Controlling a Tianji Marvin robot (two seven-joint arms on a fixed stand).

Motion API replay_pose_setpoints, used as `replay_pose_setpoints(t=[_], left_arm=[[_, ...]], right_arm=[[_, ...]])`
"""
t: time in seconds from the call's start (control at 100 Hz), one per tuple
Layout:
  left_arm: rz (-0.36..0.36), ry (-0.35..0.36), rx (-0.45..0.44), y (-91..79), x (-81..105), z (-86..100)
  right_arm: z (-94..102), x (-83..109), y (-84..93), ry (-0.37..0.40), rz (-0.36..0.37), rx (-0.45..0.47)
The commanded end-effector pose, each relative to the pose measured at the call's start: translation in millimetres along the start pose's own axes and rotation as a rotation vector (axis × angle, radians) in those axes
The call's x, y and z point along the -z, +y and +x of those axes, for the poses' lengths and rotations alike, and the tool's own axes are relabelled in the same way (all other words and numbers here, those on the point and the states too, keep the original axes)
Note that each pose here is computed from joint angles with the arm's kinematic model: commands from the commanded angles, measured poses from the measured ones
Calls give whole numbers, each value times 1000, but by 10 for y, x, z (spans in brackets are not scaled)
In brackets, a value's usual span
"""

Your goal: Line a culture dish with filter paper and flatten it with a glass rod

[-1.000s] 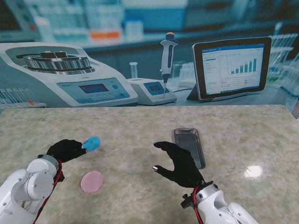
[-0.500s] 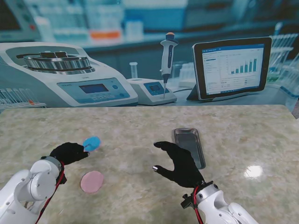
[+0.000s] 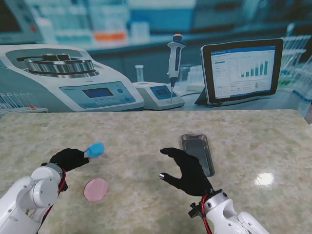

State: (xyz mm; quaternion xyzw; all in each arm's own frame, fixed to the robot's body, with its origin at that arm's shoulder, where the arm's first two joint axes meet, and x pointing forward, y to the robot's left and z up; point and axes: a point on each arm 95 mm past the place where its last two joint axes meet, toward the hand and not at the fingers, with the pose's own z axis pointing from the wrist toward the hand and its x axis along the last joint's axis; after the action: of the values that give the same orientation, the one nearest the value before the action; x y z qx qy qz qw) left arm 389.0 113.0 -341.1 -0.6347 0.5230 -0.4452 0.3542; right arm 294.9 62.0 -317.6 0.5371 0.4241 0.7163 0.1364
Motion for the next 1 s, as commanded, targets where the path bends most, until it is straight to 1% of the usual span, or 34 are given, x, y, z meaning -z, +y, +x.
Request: replay_pose_setpoints(t=[0.0,0.16,0.29,0.73,0.99], left_arm=[[3,17,11,-5,36,23],[20,56,22,-48,119,69],[18,74,19,-46,164,102],[-38,65,8,40,148,122],[-82,85,31,40,183,145]], right_arm=[[31,7,-21,0,0,-12],[32,9,-22,1,1,-14],[34,8,-22,2,1,-14],[39,5,-17,2,-3,-18],[43,3,-16,4,-6,-19]])
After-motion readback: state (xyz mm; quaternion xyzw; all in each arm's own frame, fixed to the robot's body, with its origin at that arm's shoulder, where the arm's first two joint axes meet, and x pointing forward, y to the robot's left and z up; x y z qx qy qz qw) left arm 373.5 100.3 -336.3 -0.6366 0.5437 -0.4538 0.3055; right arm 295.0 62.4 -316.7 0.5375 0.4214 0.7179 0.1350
